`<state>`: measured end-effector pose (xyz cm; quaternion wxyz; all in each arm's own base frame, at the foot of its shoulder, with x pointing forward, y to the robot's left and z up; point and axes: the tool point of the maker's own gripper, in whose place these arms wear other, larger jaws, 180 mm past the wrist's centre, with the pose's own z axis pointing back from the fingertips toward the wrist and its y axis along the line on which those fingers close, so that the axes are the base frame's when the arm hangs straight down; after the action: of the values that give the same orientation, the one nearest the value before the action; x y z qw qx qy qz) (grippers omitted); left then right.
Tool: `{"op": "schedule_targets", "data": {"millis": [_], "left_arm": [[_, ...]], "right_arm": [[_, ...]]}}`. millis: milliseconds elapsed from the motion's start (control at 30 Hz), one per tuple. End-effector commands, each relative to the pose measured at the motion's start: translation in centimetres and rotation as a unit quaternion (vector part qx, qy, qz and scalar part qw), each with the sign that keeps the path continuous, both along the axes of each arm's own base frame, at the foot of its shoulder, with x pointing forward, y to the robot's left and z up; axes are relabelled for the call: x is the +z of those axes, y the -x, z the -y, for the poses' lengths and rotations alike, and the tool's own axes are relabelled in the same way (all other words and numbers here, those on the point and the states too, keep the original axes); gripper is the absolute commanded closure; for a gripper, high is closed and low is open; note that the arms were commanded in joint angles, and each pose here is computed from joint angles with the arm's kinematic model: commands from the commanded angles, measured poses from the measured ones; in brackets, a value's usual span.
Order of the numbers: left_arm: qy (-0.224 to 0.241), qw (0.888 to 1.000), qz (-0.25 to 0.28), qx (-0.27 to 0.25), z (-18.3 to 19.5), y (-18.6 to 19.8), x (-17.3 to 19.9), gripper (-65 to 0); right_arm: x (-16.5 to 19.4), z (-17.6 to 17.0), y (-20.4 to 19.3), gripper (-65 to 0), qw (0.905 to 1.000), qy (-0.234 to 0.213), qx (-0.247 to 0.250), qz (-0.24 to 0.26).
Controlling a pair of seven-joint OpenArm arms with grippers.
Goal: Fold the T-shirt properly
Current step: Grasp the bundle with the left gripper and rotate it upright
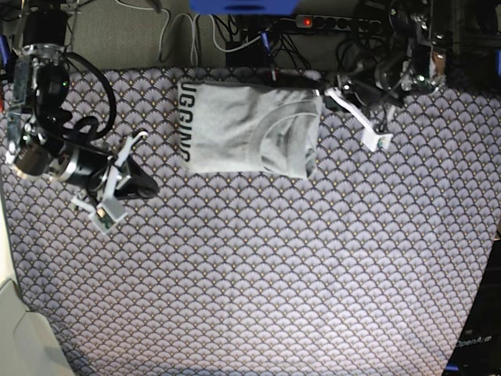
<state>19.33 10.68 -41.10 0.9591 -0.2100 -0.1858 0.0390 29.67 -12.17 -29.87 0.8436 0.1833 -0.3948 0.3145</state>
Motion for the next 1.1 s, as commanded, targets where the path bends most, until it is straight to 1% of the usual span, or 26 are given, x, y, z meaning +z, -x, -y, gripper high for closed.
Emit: {"op": "schedule_targets", "data": {"millis": [0, 133, 233, 367, 600, 800, 1067], "left_arm": [[0.007, 1.0, 0.021, -0.007, 0.5, -1.0, 1.0, -0.3], [-0.017, 1.0, 0.01, -0.011, 0.3, -0.8, -0.3, -0.3], [-0.024, 1.0, -0.002, -0.006, 0.7, -1.0, -1.5, -0.3], [-0.017, 1.0, -0.02, 0.003, 1.1, -1.0, -2.7, -0.3], [-0.006, 1.0, 0.004, 0.002, 2.0, -3.0, -1.6, -0.3], [0.01, 0.999, 0.035, 0.011, 3.2, -6.0, -0.2, -0.3], [0.044, 0.998, 0.04, 0.023, 5.7, -10.0, 0.1, -0.3]], "right_arm": [[1.4, -0.1, -0.6, 0.0, 0.9997, -0.01, 0.004, 0.023], [1.3, -0.1, -0.5, 0.0, 0.9997, -0.01, 0.004, 0.023], [1.3, 0.0, -0.5, 0.0, 0.9997, -0.009, 0.004, 0.022], [1.3, 0.0, -0.5, 0.0, 0.9997, -0.009, 0.004, 0.022], [1.3, 0.0, -0.5, 0.0, 0.9997, -0.009, 0.004, 0.022], [1.3, 0.0, -0.5, 0.0, 0.9997, -0.009, 0.003, 0.021], [0.7, 0.5, -0.5, 0.0, 0.9999, -0.006, -0.001, 0.011]]}}
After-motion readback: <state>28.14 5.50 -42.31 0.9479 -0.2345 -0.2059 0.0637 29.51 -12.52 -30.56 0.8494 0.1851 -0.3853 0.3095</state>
